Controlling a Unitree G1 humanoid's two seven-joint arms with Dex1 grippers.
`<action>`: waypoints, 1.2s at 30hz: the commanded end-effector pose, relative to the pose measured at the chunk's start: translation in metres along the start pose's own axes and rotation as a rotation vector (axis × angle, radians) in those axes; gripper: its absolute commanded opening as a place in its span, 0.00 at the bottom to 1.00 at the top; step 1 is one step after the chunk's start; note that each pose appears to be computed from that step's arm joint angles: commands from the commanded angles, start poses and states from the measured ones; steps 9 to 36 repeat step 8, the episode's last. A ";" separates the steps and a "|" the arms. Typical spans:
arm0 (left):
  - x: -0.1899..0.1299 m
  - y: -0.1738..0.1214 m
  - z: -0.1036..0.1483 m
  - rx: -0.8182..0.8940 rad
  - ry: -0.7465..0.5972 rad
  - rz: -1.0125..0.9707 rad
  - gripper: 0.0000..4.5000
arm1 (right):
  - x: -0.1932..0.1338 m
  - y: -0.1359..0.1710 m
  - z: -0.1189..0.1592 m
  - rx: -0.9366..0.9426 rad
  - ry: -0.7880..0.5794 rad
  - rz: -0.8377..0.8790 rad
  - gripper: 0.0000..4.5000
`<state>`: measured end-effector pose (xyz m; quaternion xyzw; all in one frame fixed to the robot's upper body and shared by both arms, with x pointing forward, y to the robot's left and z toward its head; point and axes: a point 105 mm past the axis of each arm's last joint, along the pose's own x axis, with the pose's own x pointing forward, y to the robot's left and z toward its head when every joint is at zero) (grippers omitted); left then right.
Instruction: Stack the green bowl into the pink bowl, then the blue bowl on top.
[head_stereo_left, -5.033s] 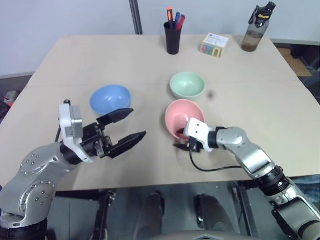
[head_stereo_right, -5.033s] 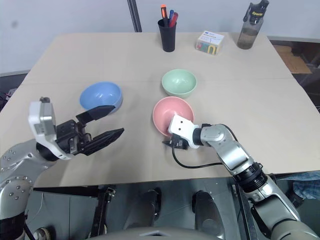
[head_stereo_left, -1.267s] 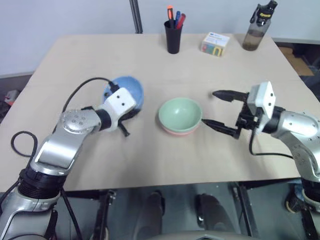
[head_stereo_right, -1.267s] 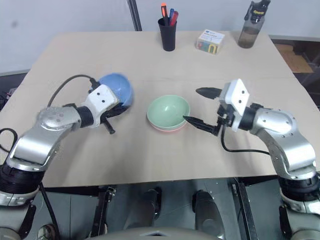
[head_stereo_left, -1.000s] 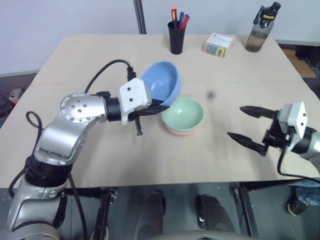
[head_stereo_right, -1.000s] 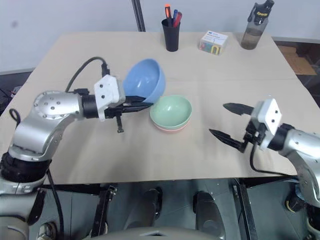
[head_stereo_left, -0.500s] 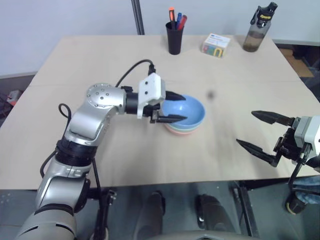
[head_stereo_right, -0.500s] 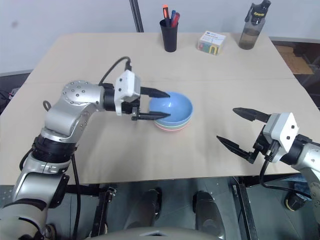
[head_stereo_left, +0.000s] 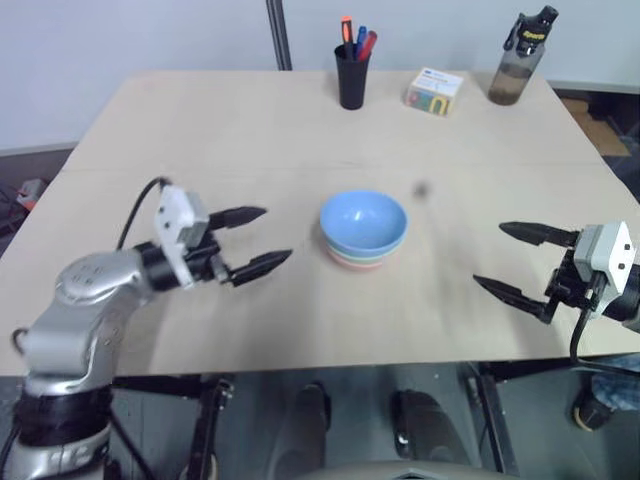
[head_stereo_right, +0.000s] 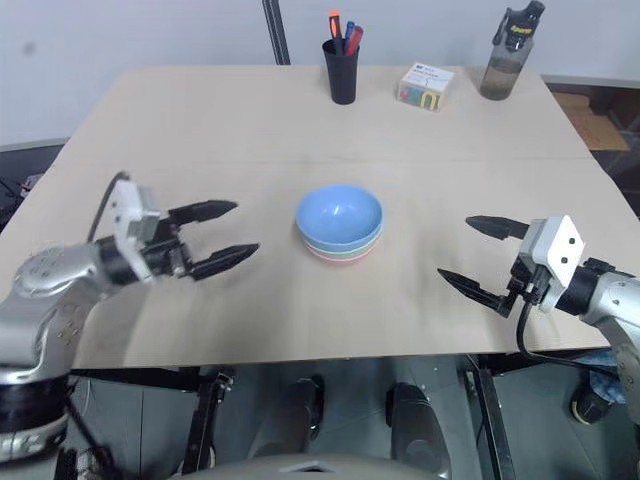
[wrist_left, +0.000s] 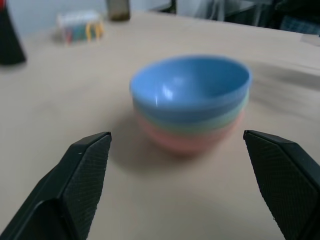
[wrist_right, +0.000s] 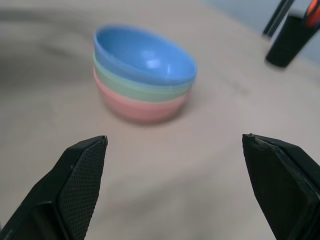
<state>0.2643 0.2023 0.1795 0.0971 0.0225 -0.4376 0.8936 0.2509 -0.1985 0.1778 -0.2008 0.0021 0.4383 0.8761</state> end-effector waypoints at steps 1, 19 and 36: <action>-0.013 -0.004 0.003 0.073 0.016 0.073 0.97 | -0.006 -0.005 0.001 -0.023 0.020 0.010 1.00; -0.020 -0.017 -0.003 0.072 0.016 0.084 0.97 | -0.008 -0.008 -0.005 -0.019 0.045 0.033 1.00; -0.020 -0.017 -0.003 0.072 0.016 0.084 0.97 | -0.008 -0.008 -0.005 -0.019 0.045 0.033 1.00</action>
